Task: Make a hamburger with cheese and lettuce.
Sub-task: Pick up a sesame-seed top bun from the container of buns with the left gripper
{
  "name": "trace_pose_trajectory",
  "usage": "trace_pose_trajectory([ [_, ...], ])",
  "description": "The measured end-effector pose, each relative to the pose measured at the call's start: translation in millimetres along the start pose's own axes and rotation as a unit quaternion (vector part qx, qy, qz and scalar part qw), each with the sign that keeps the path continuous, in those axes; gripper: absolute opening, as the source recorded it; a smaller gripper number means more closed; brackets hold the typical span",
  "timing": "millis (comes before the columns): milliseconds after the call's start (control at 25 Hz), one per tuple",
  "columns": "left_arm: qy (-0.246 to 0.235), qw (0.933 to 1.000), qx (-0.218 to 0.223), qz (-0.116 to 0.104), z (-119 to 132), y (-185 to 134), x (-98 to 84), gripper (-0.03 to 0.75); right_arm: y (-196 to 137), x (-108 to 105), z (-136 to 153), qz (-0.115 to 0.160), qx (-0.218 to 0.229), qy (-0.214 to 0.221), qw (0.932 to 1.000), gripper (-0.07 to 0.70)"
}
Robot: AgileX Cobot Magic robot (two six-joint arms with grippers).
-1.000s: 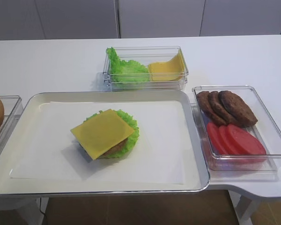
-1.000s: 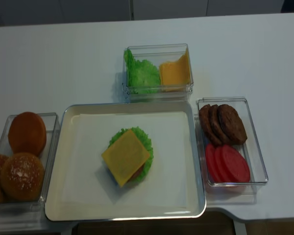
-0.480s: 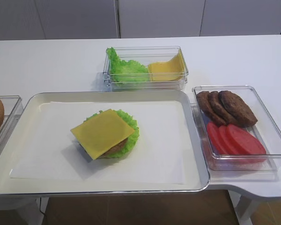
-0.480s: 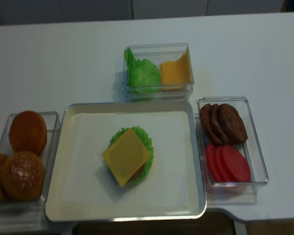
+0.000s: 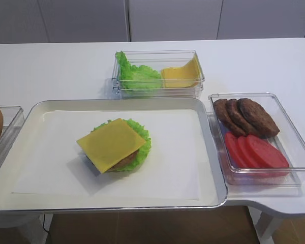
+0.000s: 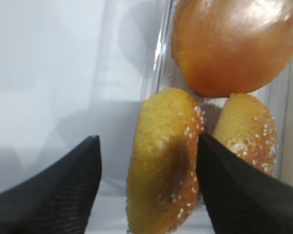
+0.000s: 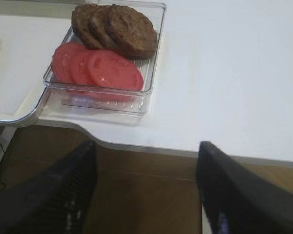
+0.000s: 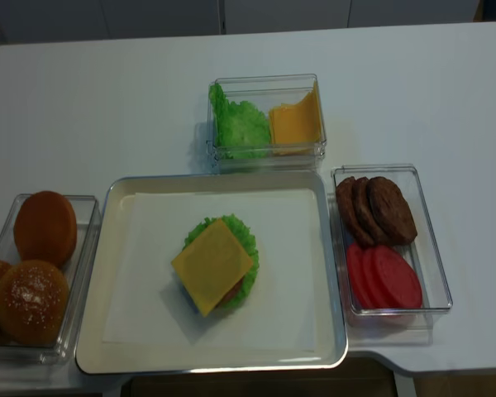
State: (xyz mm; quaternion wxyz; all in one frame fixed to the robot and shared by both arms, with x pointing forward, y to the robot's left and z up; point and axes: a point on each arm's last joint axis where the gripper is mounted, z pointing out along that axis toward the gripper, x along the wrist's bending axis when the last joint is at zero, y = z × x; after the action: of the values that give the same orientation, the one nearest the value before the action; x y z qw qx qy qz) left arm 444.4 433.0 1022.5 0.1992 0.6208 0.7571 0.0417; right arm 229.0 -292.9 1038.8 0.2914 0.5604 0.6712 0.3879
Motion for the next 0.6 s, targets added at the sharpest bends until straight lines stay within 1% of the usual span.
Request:
trace_pose_trajectory([
  [240,-0.006,0.9999,-0.007,0.005,-0.3,0.8,-0.5,0.454,0.0,0.0,0.0,0.000,0.000,0.000,1.0000,0.478],
  [440,-0.007,0.9995,0.002,0.030,-0.6,-1.1,0.1,0.454,0.0,0.0,0.0,0.000,0.000,0.000,1.0000,0.478],
  [600,-0.008,0.9994,0.004,0.033,-0.2,-1.3,0.4,0.454,0.0,0.0,0.0,0.000,0.000,0.000,1.0000,0.478],
])
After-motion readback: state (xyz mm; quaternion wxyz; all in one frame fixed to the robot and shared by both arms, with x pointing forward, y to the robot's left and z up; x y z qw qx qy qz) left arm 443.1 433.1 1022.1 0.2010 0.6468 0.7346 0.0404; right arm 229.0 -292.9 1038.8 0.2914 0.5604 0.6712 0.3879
